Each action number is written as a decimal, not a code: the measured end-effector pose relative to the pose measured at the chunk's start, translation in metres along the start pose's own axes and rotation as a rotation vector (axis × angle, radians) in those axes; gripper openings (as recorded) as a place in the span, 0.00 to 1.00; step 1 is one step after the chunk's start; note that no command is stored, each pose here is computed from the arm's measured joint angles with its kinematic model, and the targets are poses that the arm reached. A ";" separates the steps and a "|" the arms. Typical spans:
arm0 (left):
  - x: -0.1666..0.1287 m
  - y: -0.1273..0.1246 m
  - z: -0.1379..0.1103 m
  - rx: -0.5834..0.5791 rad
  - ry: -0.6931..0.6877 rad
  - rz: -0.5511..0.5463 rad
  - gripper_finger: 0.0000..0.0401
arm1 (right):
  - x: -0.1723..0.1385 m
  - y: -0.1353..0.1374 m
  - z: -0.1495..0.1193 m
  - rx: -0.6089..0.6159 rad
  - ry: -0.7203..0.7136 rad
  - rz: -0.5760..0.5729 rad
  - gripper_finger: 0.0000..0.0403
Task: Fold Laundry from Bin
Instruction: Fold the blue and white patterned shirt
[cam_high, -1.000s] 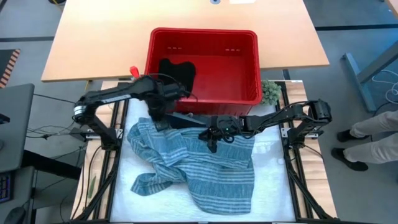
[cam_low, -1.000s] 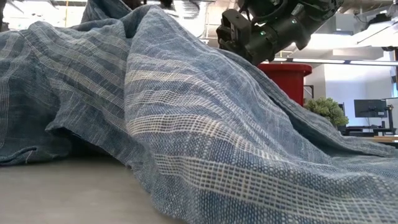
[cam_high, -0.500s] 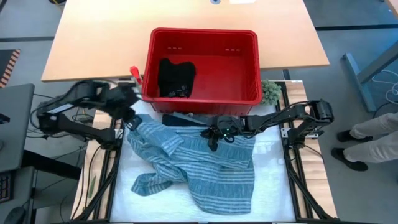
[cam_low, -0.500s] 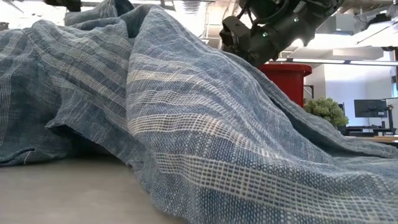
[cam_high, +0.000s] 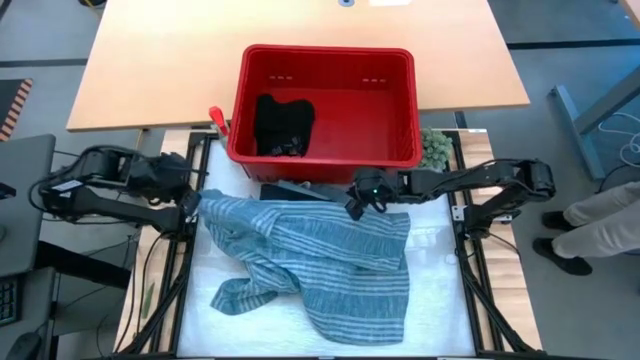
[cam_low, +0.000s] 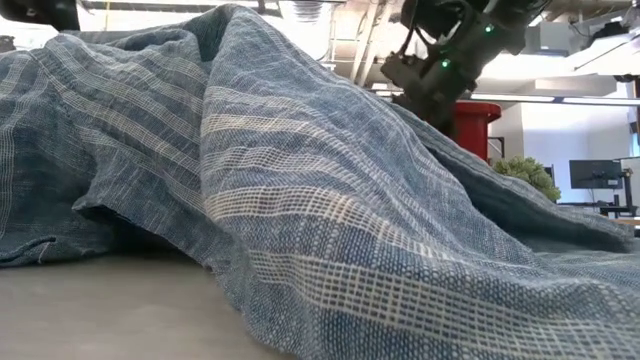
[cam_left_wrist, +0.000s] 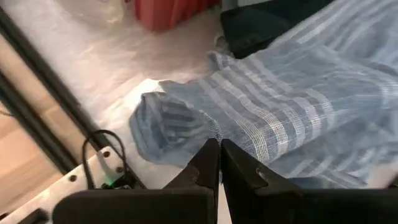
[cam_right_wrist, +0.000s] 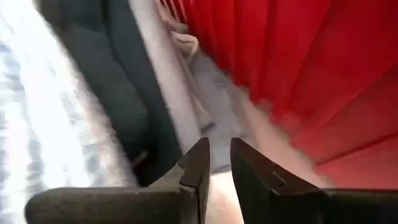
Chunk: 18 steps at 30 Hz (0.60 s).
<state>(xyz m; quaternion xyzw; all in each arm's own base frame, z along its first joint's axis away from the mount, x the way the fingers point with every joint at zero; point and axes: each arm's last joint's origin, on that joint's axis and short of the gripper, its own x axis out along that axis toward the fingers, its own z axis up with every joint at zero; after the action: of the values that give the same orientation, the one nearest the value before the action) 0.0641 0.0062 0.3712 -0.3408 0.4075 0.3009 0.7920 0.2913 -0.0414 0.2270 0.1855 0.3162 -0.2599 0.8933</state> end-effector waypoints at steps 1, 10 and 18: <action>-0.001 0.000 0.000 0.000 0.002 -0.018 0.00 | -0.003 -0.001 0.002 0.009 -0.012 0.009 0.23; 0.007 -0.016 -0.001 0.024 0.201 -0.131 0.00 | -0.032 0.002 0.026 0.071 -0.209 0.107 0.23; 0.040 -0.033 0.000 0.045 0.387 0.008 0.05 | -0.036 0.013 0.020 0.072 -0.193 0.148 0.23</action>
<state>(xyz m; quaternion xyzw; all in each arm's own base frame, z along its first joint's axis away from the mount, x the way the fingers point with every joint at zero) 0.1083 -0.0047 0.3469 -0.3729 0.5601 0.2238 0.7051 0.2845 -0.0289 0.2675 0.2146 0.2044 -0.2211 0.9291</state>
